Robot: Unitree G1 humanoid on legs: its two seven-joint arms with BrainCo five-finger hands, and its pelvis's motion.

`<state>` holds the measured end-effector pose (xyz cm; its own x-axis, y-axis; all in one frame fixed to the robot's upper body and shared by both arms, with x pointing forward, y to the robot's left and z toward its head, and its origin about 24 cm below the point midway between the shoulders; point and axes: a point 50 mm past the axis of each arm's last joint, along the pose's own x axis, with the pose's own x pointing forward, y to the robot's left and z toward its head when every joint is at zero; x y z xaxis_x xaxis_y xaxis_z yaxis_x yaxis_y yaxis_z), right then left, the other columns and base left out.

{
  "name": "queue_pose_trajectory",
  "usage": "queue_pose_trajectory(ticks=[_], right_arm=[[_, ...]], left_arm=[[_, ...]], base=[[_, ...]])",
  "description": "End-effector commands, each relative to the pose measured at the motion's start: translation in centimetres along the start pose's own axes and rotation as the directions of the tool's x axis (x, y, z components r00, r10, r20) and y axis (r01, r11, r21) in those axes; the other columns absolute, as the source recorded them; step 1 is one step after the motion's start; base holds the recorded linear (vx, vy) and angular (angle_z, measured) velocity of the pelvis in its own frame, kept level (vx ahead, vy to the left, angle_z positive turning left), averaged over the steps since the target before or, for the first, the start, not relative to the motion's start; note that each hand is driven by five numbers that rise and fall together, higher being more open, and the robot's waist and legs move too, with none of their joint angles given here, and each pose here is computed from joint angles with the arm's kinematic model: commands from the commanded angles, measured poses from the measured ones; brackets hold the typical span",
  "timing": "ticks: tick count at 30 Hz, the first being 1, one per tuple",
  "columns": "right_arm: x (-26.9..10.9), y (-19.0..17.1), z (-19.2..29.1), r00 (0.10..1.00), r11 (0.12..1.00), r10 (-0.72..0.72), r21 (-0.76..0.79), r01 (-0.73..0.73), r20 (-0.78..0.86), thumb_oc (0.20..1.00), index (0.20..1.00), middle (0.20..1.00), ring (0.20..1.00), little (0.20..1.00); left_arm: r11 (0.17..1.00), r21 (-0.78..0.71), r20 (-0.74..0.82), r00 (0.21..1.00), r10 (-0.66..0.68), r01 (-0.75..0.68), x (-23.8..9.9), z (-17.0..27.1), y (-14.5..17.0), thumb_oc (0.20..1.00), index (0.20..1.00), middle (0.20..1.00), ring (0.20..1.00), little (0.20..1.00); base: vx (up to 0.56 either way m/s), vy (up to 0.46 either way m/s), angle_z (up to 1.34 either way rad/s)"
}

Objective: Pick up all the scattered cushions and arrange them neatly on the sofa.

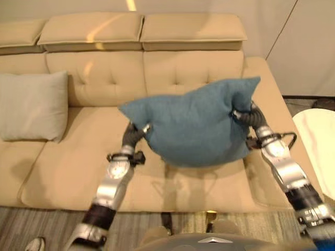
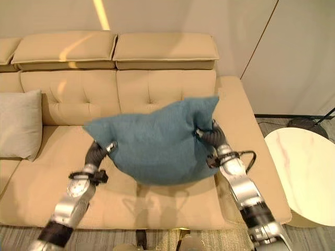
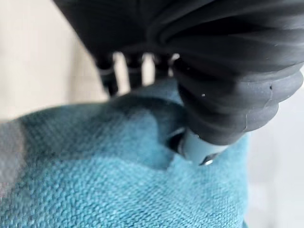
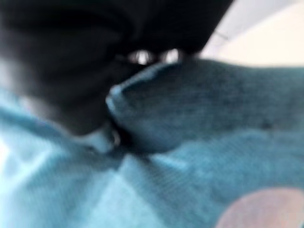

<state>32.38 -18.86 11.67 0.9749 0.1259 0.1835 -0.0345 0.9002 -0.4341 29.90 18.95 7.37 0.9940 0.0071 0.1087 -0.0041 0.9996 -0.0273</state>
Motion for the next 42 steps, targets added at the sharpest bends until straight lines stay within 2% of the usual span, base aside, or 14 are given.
queue_pose_trajectory(ticks=[1, 5, 13, 27, 36, 42], right_arm=[[3.4, -0.2, 9.6, 0.916, 0.998, -0.029, 0.061, 0.005, 0.400, 0.200, 0.200, 0.200, 0.200, 0.200], [6.0, -1.9, 13.6, 0.879, 0.998, -0.060, 0.004, 0.066, 0.474, 0.200, 0.200, 0.200, 0.200, 0.200], [9.0, -3.4, 19.3, 0.832, 0.989, -0.102, -0.033, 0.142, 0.545, 0.200, 0.200, 0.200, 0.200, 0.200], [9.8, -3.8, 21.3, 0.815, 0.979, -0.097, -0.091, 0.181, 0.572, 0.200, 0.200, 0.200, 0.200, 0.200], [9.6, -4.4, 23.6, 0.772, 0.974, -0.115, -0.083, 0.212, 0.626, 0.200, 0.200, 0.200, 0.200, 0.200], [9.5, -4.5, 23.9, 0.765, 0.972, -0.109, -0.094, 0.216, 0.635, 0.200, 0.200, 0.200, 0.200, 0.200]], left_arm=[[0.985, 0.127, 0.396, 0.905, -0.158, 0.117, 4.0, 9.3, -3.4, 0.200, 0.200, 0.200, 0.200, 0.200], [0.976, 0.194, 0.504, 0.843, -0.187, 0.100, 6.3, 13.9, -4.5, 0.200, 0.200, 0.200, 0.200, 0.200], [0.965, 0.262, 0.614, 0.772, -0.163, -0.005, 9.3, 20.9, -4.8, 0.200, 0.200, 0.200, 0.200, 0.200], [0.967, 0.247, 0.685, 0.718, -0.124, -0.069, 9.5, 24.2, -4.4, 0.200, 0.200, 0.200, 0.200, 0.200], [0.984, 0.170, 0.745, 0.660, -0.092, -0.054, 8.8, 26.2, -4.5, 0.200, 0.200, 0.200, 0.200, 0.200], [0.981, 0.189, 0.747, 0.656, -0.109, -0.052, 8.7, 26.3, -4.8, 0.200, 0.200, 0.200, 0.200, 0.200]], base=[[-0.09, -0.009, 0.11], [-0.09, 0.003, 0.04], [-0.05, 0.010, 0.00], [0.00, 0.000, 0.00], [0.01, -0.009, 0.01], [0.03, -0.015, 0.15]])
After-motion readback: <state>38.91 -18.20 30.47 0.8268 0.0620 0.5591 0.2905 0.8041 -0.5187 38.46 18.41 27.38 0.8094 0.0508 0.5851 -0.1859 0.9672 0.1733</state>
